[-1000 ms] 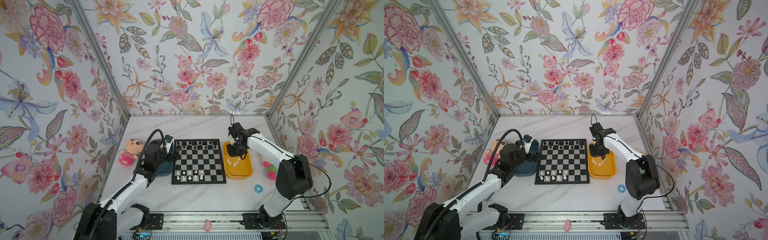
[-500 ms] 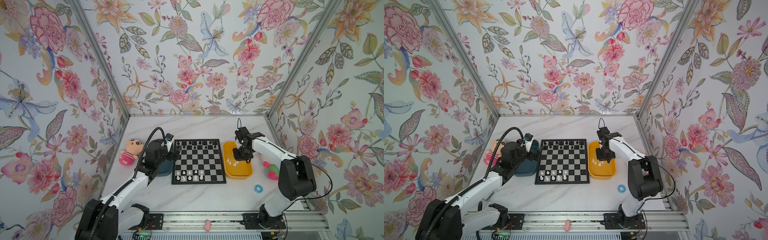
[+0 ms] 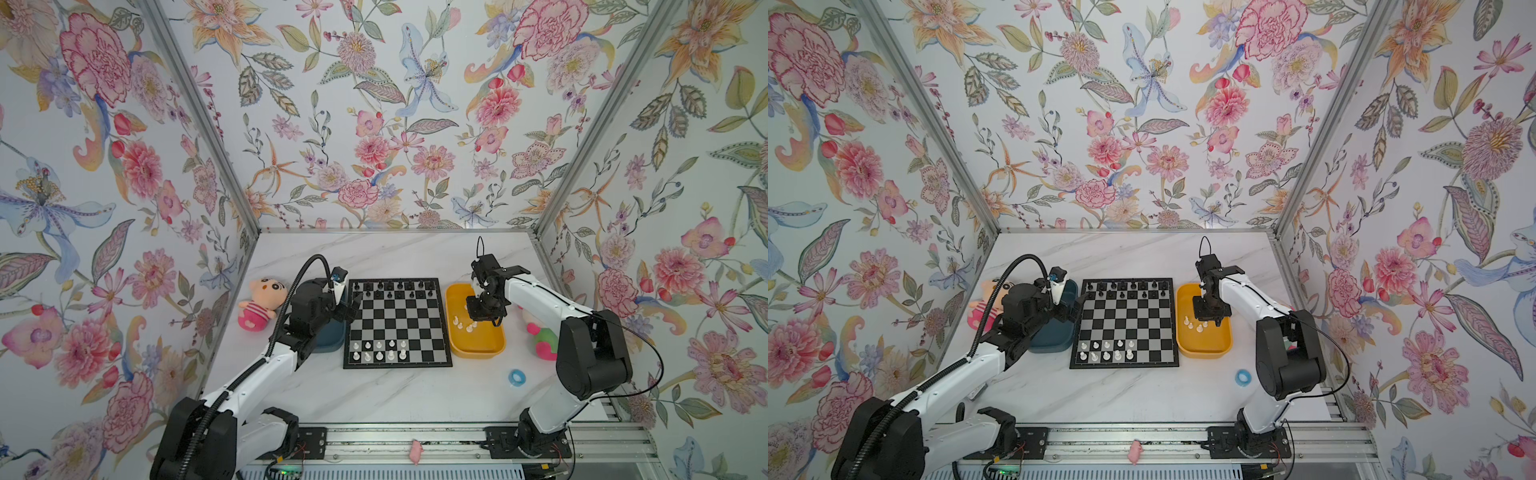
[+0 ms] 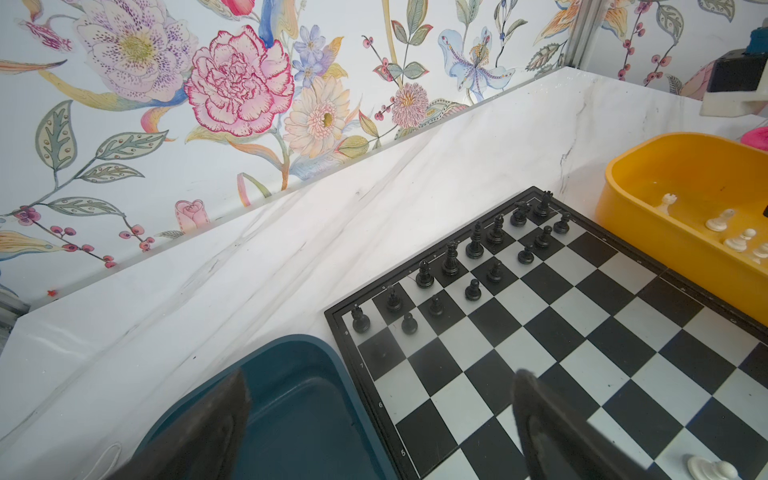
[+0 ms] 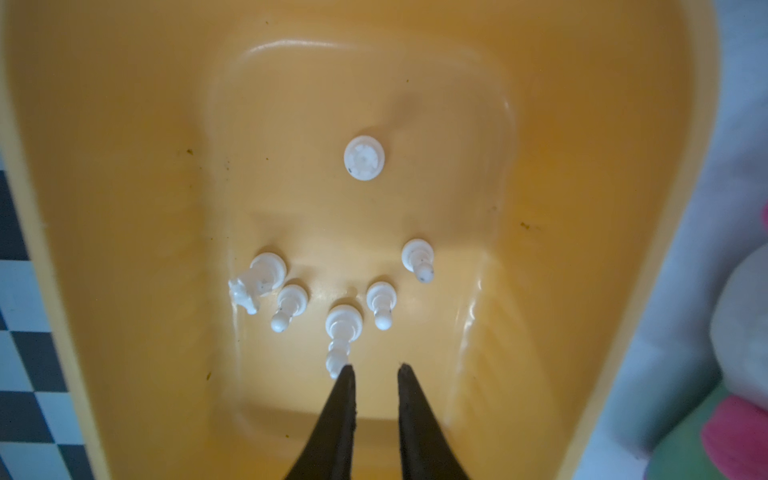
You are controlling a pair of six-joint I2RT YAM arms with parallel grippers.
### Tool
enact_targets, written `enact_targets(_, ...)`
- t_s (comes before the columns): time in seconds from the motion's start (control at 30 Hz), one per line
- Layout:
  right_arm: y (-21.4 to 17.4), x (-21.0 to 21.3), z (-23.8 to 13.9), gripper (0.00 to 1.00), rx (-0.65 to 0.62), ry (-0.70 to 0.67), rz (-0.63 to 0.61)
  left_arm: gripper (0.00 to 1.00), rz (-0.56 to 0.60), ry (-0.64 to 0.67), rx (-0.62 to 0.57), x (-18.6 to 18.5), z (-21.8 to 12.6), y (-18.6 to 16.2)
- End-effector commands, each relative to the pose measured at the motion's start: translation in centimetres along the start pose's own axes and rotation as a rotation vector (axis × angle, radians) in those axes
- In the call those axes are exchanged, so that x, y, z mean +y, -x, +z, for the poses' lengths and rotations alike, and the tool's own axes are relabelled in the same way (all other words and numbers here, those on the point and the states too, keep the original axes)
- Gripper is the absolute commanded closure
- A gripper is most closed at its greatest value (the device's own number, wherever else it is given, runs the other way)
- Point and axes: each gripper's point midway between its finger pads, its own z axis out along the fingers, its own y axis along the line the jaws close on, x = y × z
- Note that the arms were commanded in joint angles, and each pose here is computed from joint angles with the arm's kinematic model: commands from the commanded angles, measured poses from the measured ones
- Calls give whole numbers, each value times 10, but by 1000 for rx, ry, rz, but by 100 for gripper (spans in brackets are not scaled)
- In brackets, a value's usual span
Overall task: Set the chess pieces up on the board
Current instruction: 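Lower the right gripper into the yellow tray and grasp a white pawn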
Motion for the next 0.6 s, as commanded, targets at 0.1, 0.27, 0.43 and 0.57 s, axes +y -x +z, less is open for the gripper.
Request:
enact_targets(0.1, -2, -4, 14, 80, 26, -7, -2, 1, -6, 14, -33, 7, 0, 14)
enact_targets(0.27, 3, -10, 15, 80, 13, -25, 11, 1, -6, 17, -34, 7, 0, 15)
enact_targets(0.43, 7, -14, 18, 80, 6, -34, 21, 1, -6, 16, -34, 7, 0, 15)
enact_targets(0.57, 9, -18, 22, 80, 10, -43, 28, 1, -6, 17, -31, 7, 0, 14)
